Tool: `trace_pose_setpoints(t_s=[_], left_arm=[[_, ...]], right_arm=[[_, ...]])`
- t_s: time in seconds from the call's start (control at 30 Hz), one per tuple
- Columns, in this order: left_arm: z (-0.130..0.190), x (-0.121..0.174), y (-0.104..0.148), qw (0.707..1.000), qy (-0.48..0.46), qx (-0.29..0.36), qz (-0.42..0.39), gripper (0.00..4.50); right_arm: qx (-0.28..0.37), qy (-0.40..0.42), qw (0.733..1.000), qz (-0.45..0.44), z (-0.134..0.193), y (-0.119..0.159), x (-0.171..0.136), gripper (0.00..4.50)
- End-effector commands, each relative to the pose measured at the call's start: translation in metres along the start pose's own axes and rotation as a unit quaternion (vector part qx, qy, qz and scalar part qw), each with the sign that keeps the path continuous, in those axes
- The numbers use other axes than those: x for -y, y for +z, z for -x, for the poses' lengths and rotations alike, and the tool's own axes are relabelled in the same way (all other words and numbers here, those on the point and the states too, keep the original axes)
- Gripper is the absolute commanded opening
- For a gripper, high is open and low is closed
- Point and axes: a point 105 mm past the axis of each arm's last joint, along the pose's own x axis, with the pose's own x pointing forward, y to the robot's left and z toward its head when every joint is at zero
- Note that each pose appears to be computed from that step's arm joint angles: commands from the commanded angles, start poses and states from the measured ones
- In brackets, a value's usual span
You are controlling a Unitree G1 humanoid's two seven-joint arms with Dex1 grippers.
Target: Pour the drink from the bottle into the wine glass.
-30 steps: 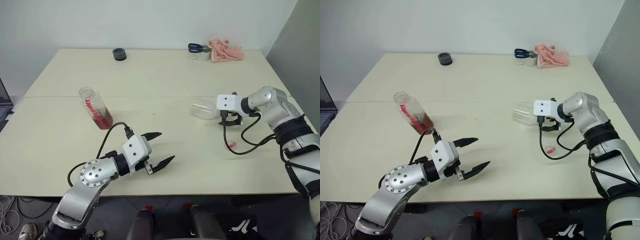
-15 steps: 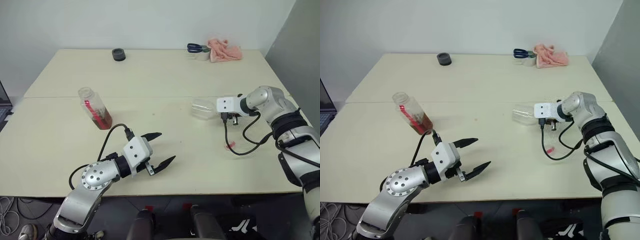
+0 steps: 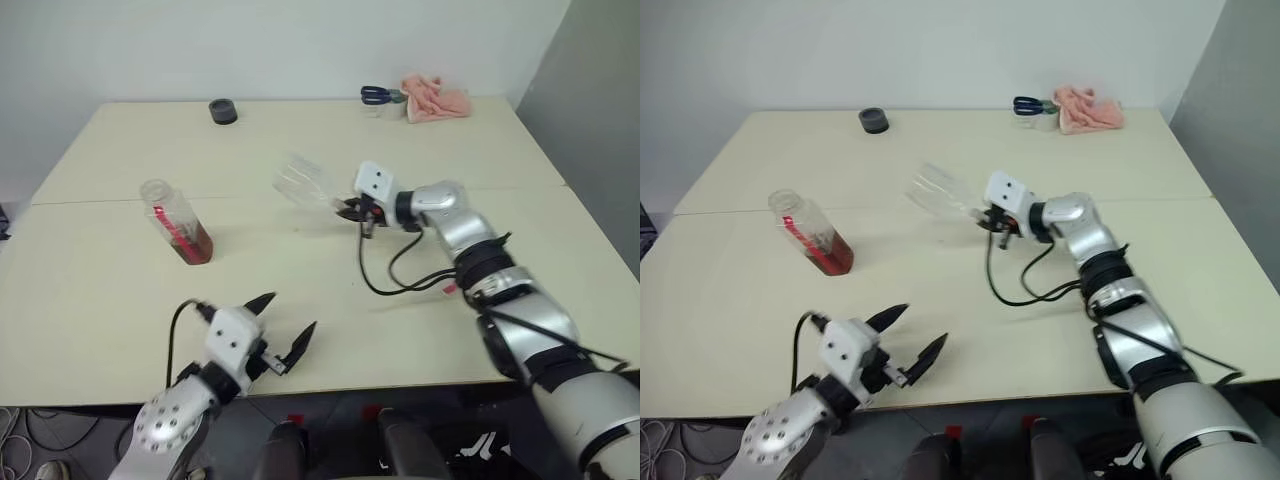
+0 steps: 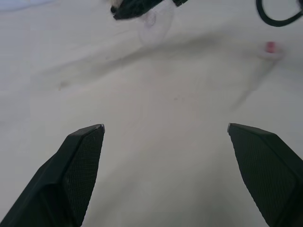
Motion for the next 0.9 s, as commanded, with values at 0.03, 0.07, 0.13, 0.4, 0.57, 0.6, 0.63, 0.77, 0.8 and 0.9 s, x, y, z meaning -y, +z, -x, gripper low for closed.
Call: trace_pose_setpoints(t_s=[0.03, 0.07, 0.13, 0.4, 0.57, 0.6, 0.63, 0.77, 0.8, 0.9], left_arm=[[0.005, 0.002, 0.022, 0.999, 0.02, 0.035, -0.005, 4.5], [0.006, 0.003, 0.023, 0.999, 0.024, 0.037, -0.003, 4.5], [0.007, 0.003, 0.025, 0.999, 0.029, 0.038, -0.004, 4.5], [0.013, 0.006, 0.016, 0.999, 0.04, 0.027, 0.006, 4.5], [0.012, -0.002, 0.014, 0.999, 0.039, 0.032, -0.006, 4.5], [0.012, -0.003, 0.013, 0.999, 0.04, 0.032, -0.008, 4.5], [0.013, -0.004, 0.012, 0.999, 0.04, 0.032, -0.009, 4.5], [0.015, -0.005, 0.007, 0.999, 0.041, 0.029, -0.011, 4.5], [0.015, -0.005, 0.007, 0.999, 0.041, 0.031, -0.012, 4.5], [0.012, -0.005, 0.01, 0.998, 0.041, 0.035, -0.014, 4.5]], right_arm=[[0.08, -0.065, 0.991, -0.091, -0.01, 0.02, 0.006, 0.16], [0.084, -0.073, 0.987, -0.114, -0.014, 0.017, 0.003, 0.16], [0.086, -0.088, 0.981, -0.148, -0.017, 0.007, 0.0, 0.16], [0.046, -0.138, 0.977, -0.154, -0.002, -0.04, -0.003, 0.16], [0.02, -0.139, 0.978, -0.156, 0.014, -0.061, -0.008, 0.16], [0.014, -0.138, 0.979, -0.151, 0.018, -0.064, -0.01, 0.16], [0.009, -0.138, 0.979, -0.146, 0.022, -0.067, -0.012, 0.16], [-0.01, -0.138, 0.979, -0.15, 0.039, -0.076, -0.02, 0.16], [-0.014, -0.136, 0.979, -0.151, 0.042, -0.077, -0.022, 0.16], [-0.022, -0.136, 0.979, -0.152, 0.047, -0.079, -0.026, 0.16]])
